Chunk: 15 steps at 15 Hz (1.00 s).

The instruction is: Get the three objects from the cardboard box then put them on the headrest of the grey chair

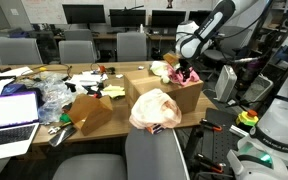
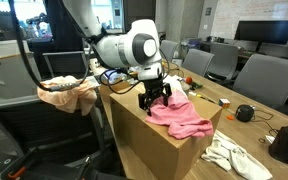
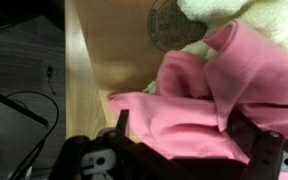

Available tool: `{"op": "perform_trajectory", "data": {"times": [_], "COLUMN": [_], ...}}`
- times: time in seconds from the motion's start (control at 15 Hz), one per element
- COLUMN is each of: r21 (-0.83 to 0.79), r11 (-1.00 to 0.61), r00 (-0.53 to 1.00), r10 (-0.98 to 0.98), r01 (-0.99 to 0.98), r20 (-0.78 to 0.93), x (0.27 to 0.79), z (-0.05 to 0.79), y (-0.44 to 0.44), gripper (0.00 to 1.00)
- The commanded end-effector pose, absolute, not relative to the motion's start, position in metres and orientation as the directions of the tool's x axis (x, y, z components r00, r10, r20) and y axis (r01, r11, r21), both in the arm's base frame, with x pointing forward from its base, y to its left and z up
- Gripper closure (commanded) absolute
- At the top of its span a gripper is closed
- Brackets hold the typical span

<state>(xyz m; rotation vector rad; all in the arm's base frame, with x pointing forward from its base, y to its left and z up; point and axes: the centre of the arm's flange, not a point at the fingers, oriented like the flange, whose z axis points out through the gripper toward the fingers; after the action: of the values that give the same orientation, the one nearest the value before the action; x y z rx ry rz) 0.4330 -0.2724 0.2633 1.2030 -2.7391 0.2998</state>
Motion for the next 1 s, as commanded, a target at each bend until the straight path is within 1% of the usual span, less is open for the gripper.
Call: {"op": "perform_trajectory", "data": {"times": [0.0,0.13,0.2,0.27,0.33,0.47,0.6,0.8,0.87,0.93], "r21": [-0.163,-0.169,-0.170,-0.171,-0.174,-0.180,-0.184,-0.189,-0.191,-0.193], "r11": [0.672,0.671,0.669,0.669,0.669,0.670,0.672,0.676,0.677,0.677], "r00": [-0.691,-0.691,-0.690,-0.690,-0.691,-0.694,-0.696,-0.702,-0.703,-0.704], "r10": [-0.691,-0.690,-0.691,-0.690,-0.690,-0.687,-0.685,-0.680,-0.680,-0.679], "r01": [-0.722,-0.722,-0.723,-0.723,-0.722,-0.720,-0.718,-0.712,-0.711,-0.710], "r20": [0.213,0.216,0.215,0.217,0.217,0.215,0.215,0.212,0.209,0.208], "x": [0.442,0.444,0.446,0.447,0.447,0.448,0.448,0.446,0.445,0.443], "z": [0.261,0.263,0.264,0.265,0.266,0.268,0.269,0.272,0.272,0.274], "y": [-0.279,-0.278,-0.277,-0.277,-0.277,-0.276,-0.276,-0.275,-0.275,-0.274], "gripper": [0.00,0.00,0.25,0.28,0.34,0.51,0.65,0.89,0.95,0.99]}}
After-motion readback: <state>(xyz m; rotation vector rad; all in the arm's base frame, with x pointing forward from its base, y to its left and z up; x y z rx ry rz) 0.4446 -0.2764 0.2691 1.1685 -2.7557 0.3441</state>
